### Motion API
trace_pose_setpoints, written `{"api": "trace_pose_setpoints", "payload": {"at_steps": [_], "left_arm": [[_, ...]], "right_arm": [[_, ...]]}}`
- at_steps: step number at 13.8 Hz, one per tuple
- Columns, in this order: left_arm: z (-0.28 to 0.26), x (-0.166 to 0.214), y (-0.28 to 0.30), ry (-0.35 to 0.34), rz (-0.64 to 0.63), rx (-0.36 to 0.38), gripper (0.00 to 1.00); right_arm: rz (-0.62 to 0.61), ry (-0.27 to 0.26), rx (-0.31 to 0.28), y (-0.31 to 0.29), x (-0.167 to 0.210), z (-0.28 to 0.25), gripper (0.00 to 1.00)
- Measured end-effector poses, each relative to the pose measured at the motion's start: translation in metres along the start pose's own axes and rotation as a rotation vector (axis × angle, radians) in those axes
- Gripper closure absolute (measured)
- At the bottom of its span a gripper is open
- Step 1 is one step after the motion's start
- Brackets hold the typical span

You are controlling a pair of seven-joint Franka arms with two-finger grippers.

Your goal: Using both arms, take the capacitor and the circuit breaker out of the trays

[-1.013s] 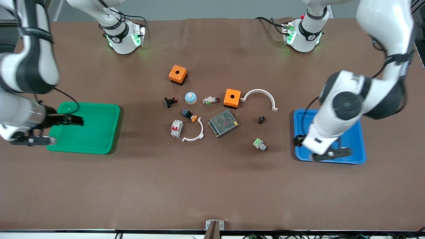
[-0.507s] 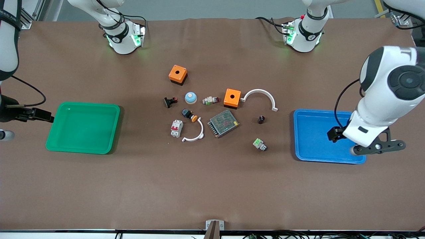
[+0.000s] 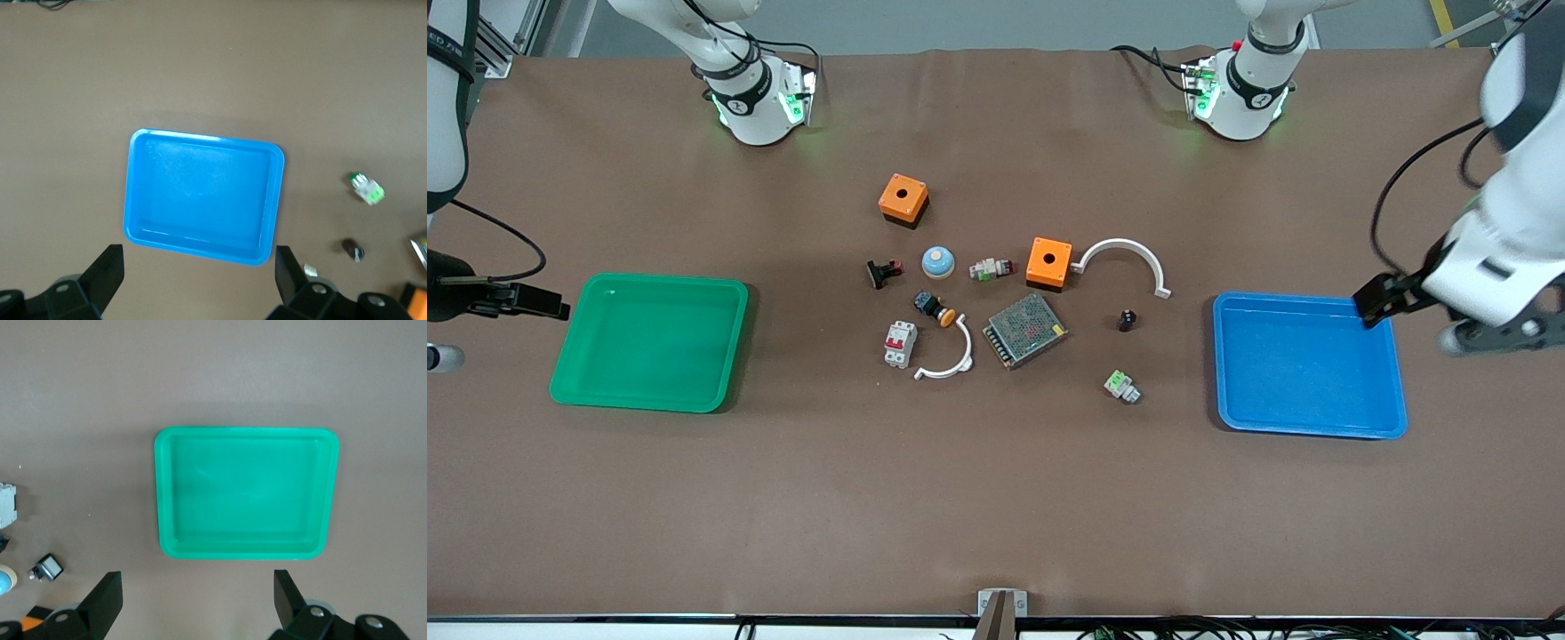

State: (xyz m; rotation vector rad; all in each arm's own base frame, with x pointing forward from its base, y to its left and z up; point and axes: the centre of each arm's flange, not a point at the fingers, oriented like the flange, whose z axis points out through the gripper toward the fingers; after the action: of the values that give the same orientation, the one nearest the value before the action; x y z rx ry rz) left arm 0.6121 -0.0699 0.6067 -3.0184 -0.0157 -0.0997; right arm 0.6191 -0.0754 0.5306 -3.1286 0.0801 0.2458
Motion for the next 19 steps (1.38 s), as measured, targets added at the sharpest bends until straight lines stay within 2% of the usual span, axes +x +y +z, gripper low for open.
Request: {"api": "trace_pose_setpoints", "payload": {"at_steps": [3,8,19], "left_arm": [[-0.034,-0.032,-0.021,-0.054,0.006,-0.008,0.0],[-0.055,-0.074,-0.042,-0.069,-0.034,-0.044,0.0],[-0.049,-0.083,-0.028,-0.087,-0.008,-0.055,0.0]], "right_arm": [[0.0,0.013,0.006,0.001,-0.016,-0.011,0.0],[-0.015,0.069,0.024,-0.005,-0.073,-0.041,0.0],[-0.022,0.114,0.02,-0.006,-0.111,-0.056,0.0]]}}
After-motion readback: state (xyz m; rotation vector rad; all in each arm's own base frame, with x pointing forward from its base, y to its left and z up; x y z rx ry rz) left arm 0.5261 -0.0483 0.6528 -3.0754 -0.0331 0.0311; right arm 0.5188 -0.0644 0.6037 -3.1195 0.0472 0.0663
